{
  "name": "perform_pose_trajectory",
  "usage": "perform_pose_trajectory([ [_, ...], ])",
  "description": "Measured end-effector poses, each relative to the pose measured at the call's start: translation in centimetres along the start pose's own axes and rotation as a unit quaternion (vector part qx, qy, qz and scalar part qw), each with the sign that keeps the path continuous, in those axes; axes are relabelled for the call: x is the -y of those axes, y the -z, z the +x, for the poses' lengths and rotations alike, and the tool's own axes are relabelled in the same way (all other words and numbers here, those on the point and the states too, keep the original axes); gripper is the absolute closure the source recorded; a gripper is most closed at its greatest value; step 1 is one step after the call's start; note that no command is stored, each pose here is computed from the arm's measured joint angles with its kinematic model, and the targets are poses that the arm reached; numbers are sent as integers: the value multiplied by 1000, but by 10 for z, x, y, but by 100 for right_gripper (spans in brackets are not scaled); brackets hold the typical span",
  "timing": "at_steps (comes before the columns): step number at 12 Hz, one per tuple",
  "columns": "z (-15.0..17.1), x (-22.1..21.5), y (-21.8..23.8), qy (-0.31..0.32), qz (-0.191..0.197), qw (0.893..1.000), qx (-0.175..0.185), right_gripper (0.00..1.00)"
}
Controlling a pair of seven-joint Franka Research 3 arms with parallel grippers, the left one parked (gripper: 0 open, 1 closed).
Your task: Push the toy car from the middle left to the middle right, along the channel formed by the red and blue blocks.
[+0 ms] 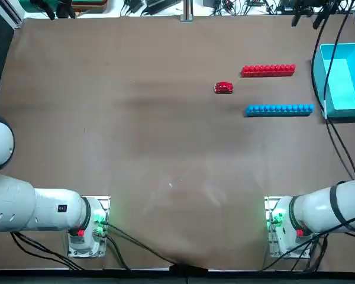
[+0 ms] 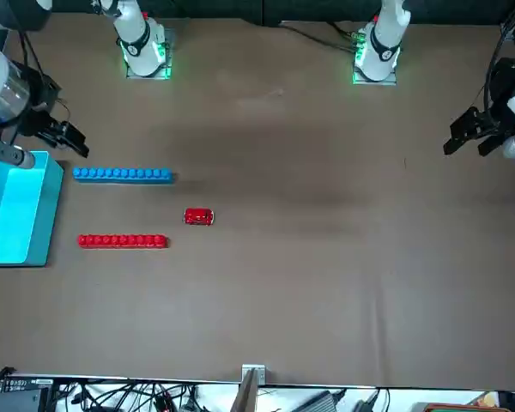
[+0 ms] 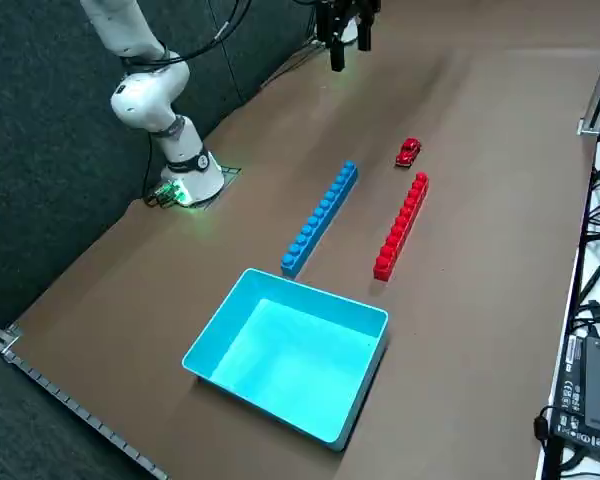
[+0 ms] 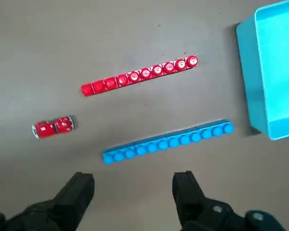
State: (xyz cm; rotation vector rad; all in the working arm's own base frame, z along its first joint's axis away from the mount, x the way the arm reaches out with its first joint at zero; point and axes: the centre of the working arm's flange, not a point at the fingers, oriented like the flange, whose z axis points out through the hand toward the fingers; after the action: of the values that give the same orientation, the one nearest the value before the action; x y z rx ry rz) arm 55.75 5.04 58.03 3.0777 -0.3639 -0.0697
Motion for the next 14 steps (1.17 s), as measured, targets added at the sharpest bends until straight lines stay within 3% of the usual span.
perform_pose_trajectory([
  [7, 5, 78, -59, -134, -7, 991, 2, 0],
  [14, 1, 168, -144, -262, -6, 965, -12, 0],
])
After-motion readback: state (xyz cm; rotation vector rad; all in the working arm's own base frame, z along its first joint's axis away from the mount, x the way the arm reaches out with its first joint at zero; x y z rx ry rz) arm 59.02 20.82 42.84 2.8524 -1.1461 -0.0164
